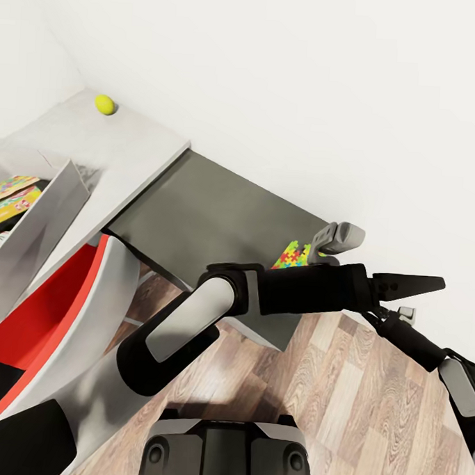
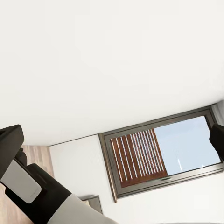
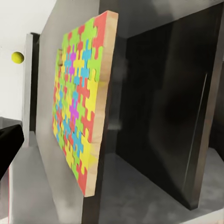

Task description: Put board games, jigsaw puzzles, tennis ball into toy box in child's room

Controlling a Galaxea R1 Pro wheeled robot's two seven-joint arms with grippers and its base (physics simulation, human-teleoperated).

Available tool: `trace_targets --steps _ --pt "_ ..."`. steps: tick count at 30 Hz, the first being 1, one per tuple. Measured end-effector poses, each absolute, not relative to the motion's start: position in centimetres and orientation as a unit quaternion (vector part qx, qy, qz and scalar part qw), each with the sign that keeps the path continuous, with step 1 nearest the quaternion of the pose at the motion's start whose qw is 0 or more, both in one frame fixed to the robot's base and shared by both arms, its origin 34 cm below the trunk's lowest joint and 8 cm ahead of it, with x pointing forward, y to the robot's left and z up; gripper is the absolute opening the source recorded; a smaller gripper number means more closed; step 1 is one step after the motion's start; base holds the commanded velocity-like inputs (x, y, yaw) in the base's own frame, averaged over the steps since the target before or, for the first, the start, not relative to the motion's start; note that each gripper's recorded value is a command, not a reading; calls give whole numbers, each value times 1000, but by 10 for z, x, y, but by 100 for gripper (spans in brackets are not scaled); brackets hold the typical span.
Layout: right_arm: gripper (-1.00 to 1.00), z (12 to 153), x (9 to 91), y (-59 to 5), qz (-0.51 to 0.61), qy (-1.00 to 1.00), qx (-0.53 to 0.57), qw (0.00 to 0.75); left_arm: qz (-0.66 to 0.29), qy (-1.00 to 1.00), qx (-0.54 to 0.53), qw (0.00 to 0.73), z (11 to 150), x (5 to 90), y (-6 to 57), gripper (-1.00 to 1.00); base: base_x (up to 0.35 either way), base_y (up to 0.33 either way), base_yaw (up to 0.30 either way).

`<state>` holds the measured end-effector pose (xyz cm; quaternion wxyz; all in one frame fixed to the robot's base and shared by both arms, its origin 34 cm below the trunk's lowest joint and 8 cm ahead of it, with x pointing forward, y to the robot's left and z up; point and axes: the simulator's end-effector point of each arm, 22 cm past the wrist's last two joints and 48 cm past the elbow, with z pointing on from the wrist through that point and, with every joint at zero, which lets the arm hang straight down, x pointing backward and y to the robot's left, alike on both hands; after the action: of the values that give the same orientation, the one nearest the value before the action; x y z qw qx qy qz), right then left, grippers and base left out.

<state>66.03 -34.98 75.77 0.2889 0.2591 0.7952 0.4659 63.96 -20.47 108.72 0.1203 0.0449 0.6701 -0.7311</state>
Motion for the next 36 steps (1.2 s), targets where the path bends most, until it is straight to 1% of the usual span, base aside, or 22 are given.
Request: trace_targets --steps 19,30,36 --pt "100 767 687 -354 464 792 253 306 -730 671 48 118 1087 637 -206 100 0 0 12" --pt "100 767 691 -355 462 792 254 308 -729 673 48 118 1086 637 -207 100 0 0 138" --pt "100 767 692 -357 458 793 257 309 -728 673 48 118 1086 637 -207 100 0 0 67"
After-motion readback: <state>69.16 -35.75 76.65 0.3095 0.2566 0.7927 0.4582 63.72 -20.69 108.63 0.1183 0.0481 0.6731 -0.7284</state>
